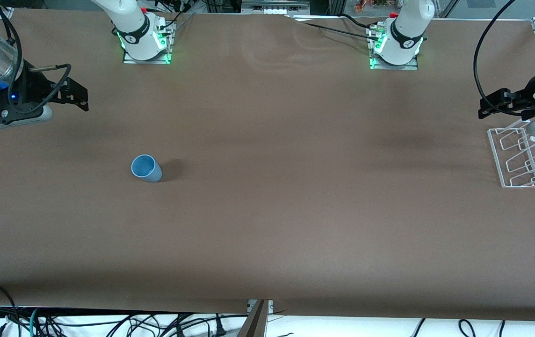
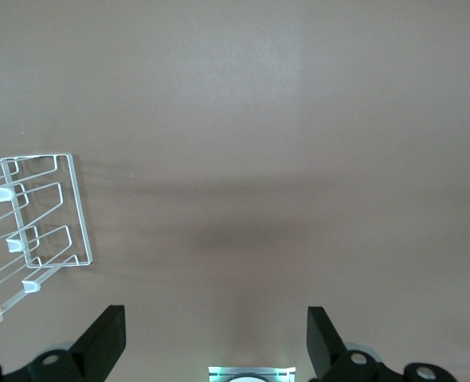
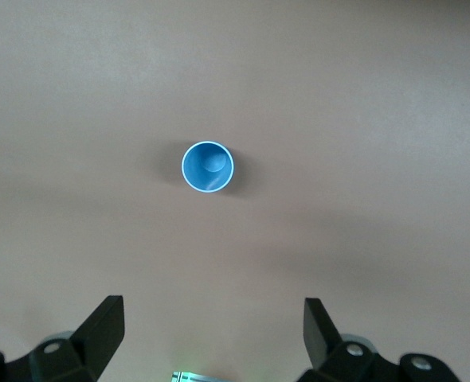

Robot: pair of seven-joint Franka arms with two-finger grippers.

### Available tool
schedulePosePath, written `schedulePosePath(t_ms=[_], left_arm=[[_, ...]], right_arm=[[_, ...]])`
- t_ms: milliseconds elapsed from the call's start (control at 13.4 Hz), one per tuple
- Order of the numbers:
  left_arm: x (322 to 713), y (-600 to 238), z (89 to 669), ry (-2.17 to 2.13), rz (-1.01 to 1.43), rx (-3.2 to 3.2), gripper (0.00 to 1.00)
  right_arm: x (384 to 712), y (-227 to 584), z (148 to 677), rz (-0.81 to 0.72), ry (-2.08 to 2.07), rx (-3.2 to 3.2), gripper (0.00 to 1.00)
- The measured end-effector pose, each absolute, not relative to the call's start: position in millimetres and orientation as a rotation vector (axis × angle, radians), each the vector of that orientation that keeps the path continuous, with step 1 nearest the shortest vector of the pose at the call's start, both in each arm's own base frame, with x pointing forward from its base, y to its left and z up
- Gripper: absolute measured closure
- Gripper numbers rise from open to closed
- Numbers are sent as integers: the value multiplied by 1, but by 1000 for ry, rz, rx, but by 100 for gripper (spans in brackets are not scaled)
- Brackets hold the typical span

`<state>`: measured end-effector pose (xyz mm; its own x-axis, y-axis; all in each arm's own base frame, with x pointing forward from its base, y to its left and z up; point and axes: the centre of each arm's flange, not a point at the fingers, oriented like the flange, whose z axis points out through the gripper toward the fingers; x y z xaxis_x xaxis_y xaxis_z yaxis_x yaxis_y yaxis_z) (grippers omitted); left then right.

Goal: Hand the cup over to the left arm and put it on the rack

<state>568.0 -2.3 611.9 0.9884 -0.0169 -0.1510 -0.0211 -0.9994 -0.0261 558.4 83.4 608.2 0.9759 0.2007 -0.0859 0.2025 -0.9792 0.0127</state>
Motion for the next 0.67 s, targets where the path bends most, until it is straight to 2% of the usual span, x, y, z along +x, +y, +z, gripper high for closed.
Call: schedulePosePath(t_ms=[669], left_arm=[[569, -2, 609, 30, 242, -3105, 0]], right_arm=[[561, 83, 599, -174, 316, 3098, 0]])
